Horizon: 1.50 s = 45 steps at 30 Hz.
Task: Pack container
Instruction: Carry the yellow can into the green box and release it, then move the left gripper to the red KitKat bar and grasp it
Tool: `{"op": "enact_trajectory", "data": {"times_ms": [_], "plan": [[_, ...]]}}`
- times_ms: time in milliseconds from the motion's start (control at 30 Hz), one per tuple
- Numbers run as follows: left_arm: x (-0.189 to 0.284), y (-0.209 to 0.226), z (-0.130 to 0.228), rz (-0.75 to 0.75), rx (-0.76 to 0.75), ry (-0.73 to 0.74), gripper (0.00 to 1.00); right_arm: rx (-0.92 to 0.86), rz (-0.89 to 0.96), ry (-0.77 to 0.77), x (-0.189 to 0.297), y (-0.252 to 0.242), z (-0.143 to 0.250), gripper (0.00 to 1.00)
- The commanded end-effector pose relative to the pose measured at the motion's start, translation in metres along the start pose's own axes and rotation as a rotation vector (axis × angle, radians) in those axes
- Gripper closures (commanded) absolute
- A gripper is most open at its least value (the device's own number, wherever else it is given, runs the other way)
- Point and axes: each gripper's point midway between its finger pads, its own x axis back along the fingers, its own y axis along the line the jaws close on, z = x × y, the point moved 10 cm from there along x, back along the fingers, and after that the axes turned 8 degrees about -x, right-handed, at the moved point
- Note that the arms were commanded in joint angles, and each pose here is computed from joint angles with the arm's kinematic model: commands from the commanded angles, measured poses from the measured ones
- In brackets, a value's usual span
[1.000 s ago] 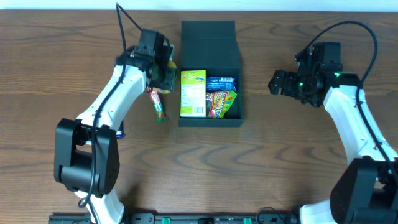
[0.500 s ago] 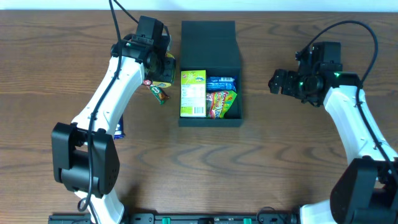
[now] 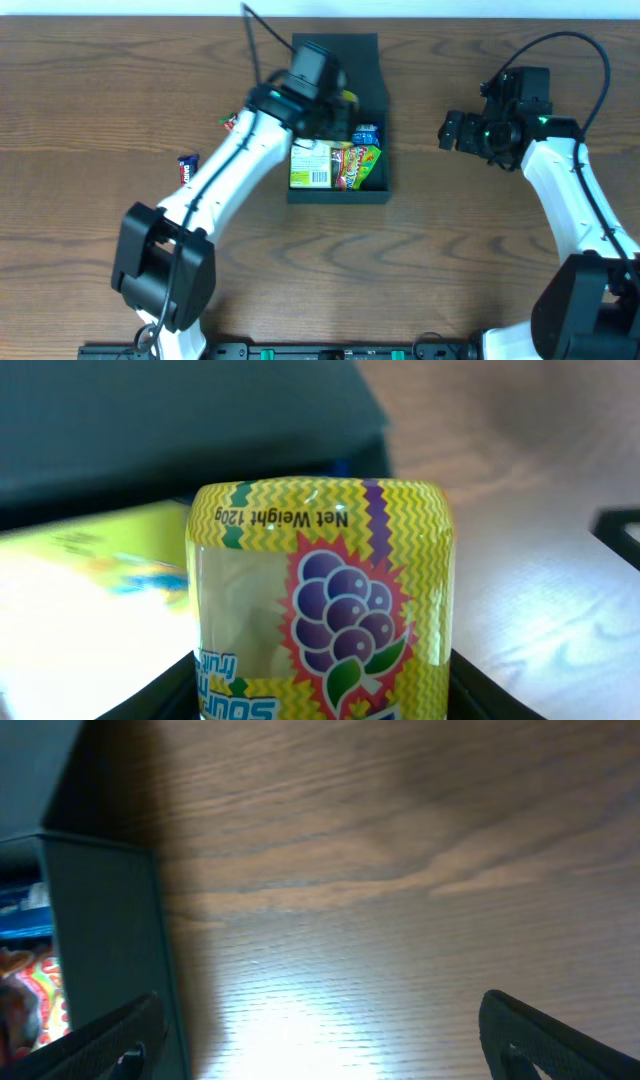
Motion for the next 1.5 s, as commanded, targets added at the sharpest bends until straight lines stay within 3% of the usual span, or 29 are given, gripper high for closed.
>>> {"op": "enact_trajectory", "data": {"times_ms": [0, 333, 633, 667, 767, 833, 933, 1067, 1167, 1300, 1467], "plan": [[0.001, -0.016, -0.005, -0.022, 0.029, -0.039, 0.55, -0.033, 0.039, -0.028, 0.006, -0.009, -0.006, 0.01], [-0.043, -0.046, 0.015, -0.012, 0.025, 0.031, 0.54, -0.067, 0.059, -0.018, 0.008, -0.022, -0.007, 0.01], [-0.05, -0.045, 0.017, -0.028, 0.104, 0.041, 0.55, -0.059, 0.065, 0.002, 0.008, -0.023, -0.004, 0.01], [-0.05, -0.046, 0.018, -0.026, 0.104, 0.041, 0.51, -0.059, 0.065, 0.002, 0.008, -0.023, -0.004, 0.01], [-0.05, -0.047, 0.018, -0.012, 0.106, 0.045, 0.28, -0.059, 0.065, 0.002, 0.008, -0.023, -0.004, 0.01], [-0.049, -0.047, 0.017, -0.01, 0.106, 0.043, 0.22, -0.059, 0.065, 0.002, 0.008, -0.023, -0.004, 0.01], [-0.045, -0.049, 0.015, -0.005, 0.102, 0.033, 0.15, -0.059, 0.065, 0.001, 0.008, -0.023, -0.004, 0.01], [-0.022, -0.055, 0.003, 0.007, 0.027, -0.033, 0.14, -0.06, 0.065, 0.002, 0.008, -0.023, -0.004, 0.01], [0.022, -0.054, -0.014, -0.108, -0.022, -0.159, 0.1, -0.059, 0.065, 0.001, 0.008, -0.023, -0.005, 0.01], [0.081, -0.033, -0.019, -0.387, 0.009, -0.296, 0.07, -0.058, 0.063, -0.001, 0.008, -0.023, -0.005, 0.01], [0.133, 0.018, -0.008, -0.607, 0.103, -0.267, 0.06, -0.047, 0.046, -0.013, 0.007, -0.018, -0.006, 0.01]]}}
